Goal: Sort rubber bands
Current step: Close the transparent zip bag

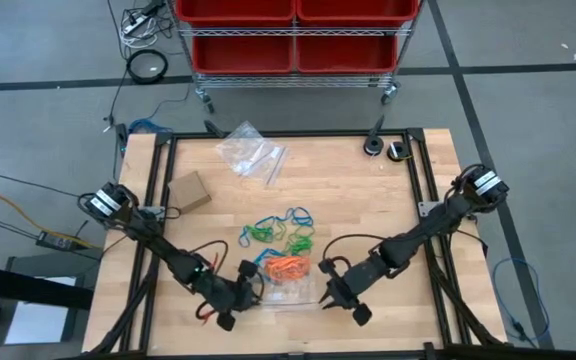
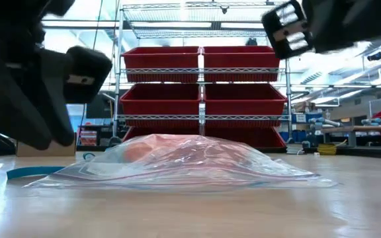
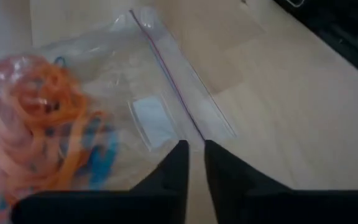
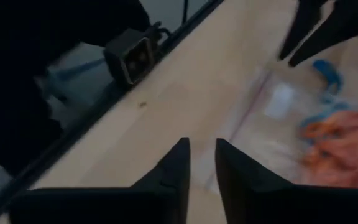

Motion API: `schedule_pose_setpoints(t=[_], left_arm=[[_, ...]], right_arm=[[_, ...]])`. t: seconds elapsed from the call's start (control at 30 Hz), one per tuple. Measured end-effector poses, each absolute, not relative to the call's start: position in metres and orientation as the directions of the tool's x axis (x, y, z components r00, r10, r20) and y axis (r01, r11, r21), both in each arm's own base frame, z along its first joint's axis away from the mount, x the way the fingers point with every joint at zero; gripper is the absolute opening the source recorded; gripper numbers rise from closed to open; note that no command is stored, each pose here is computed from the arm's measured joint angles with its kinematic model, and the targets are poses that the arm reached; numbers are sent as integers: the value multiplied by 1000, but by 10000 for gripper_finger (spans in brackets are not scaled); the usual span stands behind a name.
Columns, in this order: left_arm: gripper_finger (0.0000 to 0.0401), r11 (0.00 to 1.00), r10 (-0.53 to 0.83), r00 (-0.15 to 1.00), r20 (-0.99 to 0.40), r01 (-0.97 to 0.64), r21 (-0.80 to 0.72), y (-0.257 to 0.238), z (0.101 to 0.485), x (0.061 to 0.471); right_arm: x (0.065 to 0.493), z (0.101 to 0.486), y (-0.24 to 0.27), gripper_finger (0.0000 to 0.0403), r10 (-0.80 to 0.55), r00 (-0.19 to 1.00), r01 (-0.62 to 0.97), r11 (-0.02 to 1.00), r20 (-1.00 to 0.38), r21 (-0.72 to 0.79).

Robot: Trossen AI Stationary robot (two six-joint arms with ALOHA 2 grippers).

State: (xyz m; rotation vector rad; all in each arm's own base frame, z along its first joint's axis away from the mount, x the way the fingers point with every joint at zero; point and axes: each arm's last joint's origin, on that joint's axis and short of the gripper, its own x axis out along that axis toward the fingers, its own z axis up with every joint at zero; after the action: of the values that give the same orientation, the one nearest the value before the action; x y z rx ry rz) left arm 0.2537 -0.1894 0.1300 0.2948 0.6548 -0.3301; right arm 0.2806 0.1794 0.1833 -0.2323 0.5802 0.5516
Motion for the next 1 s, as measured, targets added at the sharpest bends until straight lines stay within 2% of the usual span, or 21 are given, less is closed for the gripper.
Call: schedule_pose_setpoints(t=[0.2,0.33,0.53,0.63,0.83,1.0], left_arm=[[168,832,-20,734,-679,389,396,-186,133,255],[197,758,81,721,-688,404,513,-181,128,253],[189,645,174,726,-665,426,634,-180,115,255],[179,608,173,736,-654,443,659,-183,110,258],[165,549,187,775,-604,427,719,-189,105,263],[163,540,204,790,-579,402,739,-192,110,268]], right_arm=[[284,190,177,147,280,705,-545,802,-652,-246],[276,179,169,178,146,657,-537,779,-740,-323],[267,162,161,182,39,629,-521,762,-777,-384],[263,152,158,177,-31,617,-518,737,-787,-434],[271,127,162,169,-54,635,-529,696,-770,-486],[284,114,169,169,-64,716,-477,681,-695,-555]])
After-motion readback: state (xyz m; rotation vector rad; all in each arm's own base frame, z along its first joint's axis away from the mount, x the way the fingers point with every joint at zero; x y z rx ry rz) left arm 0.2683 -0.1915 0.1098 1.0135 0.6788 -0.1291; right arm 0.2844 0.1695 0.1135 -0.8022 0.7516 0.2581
